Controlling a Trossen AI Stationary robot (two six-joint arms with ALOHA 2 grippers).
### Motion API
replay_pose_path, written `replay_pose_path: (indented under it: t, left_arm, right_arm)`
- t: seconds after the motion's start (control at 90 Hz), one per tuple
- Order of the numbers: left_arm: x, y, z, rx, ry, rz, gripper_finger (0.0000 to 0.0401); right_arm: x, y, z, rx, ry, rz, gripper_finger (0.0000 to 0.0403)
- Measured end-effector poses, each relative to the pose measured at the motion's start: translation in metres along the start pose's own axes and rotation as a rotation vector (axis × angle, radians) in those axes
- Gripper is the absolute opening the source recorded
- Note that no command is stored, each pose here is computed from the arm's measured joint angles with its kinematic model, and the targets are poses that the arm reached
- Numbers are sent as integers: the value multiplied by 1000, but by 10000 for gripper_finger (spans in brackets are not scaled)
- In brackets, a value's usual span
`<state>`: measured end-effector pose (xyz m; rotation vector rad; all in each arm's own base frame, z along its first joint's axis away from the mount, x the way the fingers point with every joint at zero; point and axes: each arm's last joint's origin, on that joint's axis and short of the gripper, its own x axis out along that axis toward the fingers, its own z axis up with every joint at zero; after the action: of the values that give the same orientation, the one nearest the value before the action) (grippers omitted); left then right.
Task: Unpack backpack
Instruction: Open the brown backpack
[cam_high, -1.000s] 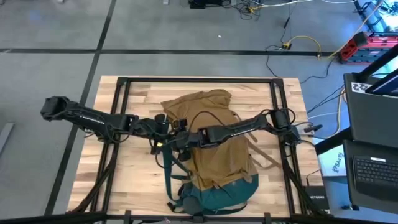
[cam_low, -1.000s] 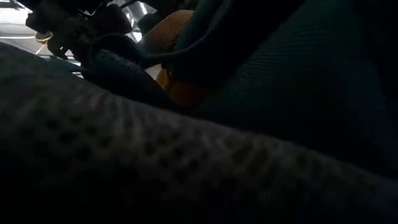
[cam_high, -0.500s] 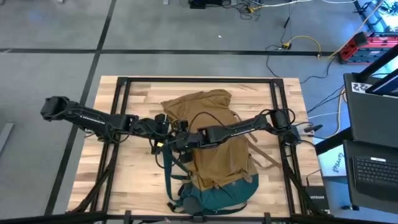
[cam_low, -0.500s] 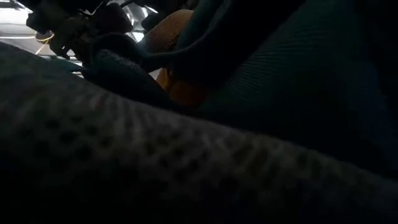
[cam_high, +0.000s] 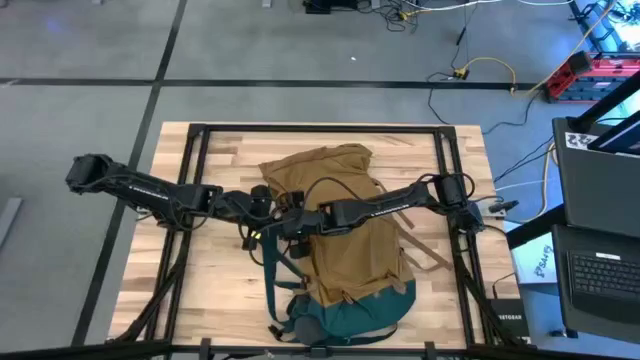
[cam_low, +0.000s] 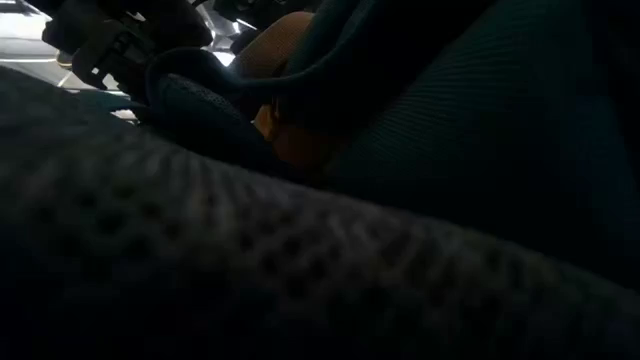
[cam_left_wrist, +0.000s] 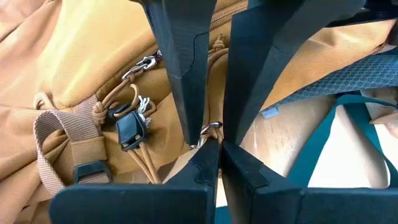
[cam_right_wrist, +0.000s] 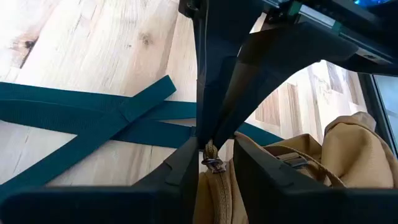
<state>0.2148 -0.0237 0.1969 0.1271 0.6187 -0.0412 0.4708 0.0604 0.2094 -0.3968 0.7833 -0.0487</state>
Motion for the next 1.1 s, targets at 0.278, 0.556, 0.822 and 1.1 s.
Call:
replay_pose_path:
  t: [0.278,0.556,0.822,1.1]
  left_arm:
    - [0,0,0,-4,1,-2,0]
    - [0,0,0,-7,0,3,0]
    - [0,1,1,-8,-4,24,0]
    - [-1,0,-3,30,34,19,21]
  right_arm:
    - [0,0,0,-44,3,2,8]
    - [0,-1,-1,-57,17,-45,0]
    - [-3,5,-1,-89,54,-132,0]
    - [-12,12,1,-125,79,-195,0]
